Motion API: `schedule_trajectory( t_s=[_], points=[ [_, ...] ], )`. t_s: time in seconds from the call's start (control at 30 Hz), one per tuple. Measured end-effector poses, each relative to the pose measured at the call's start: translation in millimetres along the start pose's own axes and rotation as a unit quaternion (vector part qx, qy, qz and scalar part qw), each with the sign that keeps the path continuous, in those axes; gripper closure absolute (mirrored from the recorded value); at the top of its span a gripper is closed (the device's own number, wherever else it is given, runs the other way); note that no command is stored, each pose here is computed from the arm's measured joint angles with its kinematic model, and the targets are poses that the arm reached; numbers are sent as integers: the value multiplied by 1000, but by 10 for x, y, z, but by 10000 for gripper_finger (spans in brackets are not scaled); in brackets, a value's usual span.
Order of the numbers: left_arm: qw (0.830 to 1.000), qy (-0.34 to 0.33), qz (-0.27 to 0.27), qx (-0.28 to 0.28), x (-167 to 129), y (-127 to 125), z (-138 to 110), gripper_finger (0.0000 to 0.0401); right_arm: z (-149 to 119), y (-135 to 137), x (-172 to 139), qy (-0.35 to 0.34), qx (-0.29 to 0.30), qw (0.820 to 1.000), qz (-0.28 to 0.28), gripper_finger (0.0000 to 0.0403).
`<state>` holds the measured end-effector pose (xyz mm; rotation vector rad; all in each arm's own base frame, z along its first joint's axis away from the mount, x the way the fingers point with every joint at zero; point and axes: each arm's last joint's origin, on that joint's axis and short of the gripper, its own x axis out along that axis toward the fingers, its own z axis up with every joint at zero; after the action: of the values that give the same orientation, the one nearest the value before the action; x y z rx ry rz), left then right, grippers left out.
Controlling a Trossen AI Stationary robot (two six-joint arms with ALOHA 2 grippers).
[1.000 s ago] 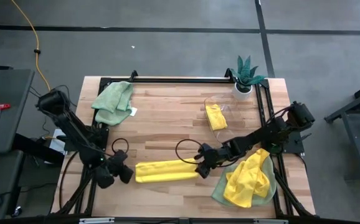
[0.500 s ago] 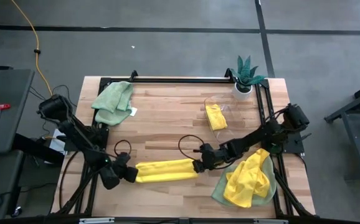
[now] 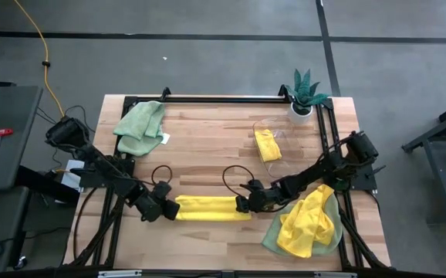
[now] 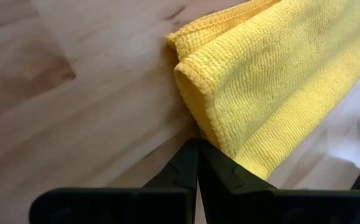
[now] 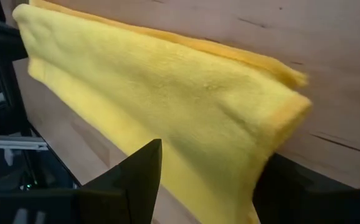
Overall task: Fold microfiber towels
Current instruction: Fold the top yellow microfiber towel
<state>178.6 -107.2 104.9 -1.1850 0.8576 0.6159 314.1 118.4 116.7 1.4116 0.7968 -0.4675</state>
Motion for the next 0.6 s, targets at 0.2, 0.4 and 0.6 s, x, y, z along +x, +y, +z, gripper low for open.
schedule_trajectory(
  t_s=[0.2,0.4,0.6],
  points=[
    [1000,-1,-7,9,4,-14,4,401,-76,-18,-5,-7,-15,1000,-2,208],
    [1000,-5,-9,13,4,-15,7,401,-118,-21,-103,3,-43,999,-19,298],
    [1000,-4,-18,19,7,-29,4,401,-81,120,-344,-11,-81,997,6,388]
  ],
)
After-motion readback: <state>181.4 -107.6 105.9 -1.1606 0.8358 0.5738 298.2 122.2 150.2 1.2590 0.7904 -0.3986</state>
